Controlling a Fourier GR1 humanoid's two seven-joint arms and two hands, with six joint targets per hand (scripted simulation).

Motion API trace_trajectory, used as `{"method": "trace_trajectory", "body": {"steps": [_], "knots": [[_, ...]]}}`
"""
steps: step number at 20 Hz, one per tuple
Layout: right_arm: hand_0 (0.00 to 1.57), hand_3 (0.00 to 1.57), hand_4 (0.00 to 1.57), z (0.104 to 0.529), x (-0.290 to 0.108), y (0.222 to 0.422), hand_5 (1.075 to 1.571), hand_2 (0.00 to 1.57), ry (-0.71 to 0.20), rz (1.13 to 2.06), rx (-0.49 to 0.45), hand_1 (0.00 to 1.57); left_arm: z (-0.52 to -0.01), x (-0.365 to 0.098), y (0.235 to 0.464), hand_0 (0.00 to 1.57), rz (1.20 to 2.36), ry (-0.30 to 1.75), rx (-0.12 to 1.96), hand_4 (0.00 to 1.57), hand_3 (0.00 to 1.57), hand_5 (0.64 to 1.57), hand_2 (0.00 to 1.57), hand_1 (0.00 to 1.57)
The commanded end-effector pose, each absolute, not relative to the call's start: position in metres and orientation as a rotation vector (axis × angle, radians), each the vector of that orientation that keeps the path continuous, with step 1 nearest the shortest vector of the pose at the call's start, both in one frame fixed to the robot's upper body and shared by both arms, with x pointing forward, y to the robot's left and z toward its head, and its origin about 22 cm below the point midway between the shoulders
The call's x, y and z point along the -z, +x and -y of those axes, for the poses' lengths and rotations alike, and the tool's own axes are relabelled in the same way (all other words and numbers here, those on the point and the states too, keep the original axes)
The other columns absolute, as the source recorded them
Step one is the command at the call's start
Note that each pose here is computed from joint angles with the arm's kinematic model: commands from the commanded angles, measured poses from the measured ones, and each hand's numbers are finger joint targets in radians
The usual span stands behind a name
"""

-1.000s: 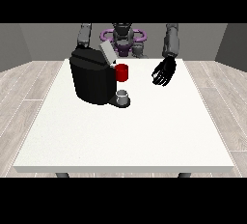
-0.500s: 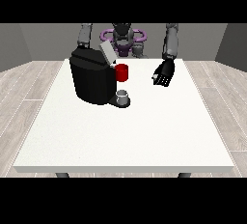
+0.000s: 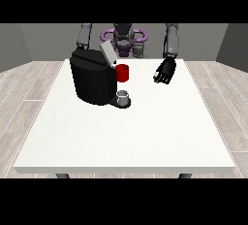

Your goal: Insert the coffee pod into the coffee machine and close the lid

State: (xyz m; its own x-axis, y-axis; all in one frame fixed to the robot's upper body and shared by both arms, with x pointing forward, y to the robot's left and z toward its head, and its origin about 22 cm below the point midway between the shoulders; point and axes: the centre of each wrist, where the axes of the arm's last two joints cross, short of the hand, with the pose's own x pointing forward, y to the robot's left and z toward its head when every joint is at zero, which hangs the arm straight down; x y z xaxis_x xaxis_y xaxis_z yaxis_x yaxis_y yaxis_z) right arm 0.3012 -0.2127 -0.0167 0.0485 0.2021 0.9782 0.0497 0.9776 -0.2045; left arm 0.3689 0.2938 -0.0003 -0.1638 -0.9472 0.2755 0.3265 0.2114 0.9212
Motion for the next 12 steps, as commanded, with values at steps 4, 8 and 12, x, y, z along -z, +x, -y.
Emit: {"method": "trace_trajectory", "body": {"steps": [4, 8, 12], "knots": [[0.0, 0.0, 0.0, 0.22, 0.041, 0.292, 1.571, 0.0, -0.278, 1.452, -0.129, 0.0, -0.276, -0.028, 0.389, 1.45, 1.371, 0.495, 1.209, 0.52, 1.36, 1.571, 1.44, 1.45], [0.0, 0.0, 0.0, 0.202, 0.03, 0.3, 1.571, 0.0, -0.254, 1.436, -0.143, 0.0, -0.268, -0.042, 0.401, 1.41, 1.328, 0.518, 1.208, 0.51, 1.31, 1.571, 1.4, 1.41], [0.0, 0.0, 0.0, 0.233, 0.055, 0.288, 1.571, 0.0, -0.308, 1.377, -0.129, 0.0, -0.237, -0.054, 0.403, 1.4, 1.329, 0.443, 1.276, 0.54, 1.33, 1.571, 1.39, 1.4]]}}
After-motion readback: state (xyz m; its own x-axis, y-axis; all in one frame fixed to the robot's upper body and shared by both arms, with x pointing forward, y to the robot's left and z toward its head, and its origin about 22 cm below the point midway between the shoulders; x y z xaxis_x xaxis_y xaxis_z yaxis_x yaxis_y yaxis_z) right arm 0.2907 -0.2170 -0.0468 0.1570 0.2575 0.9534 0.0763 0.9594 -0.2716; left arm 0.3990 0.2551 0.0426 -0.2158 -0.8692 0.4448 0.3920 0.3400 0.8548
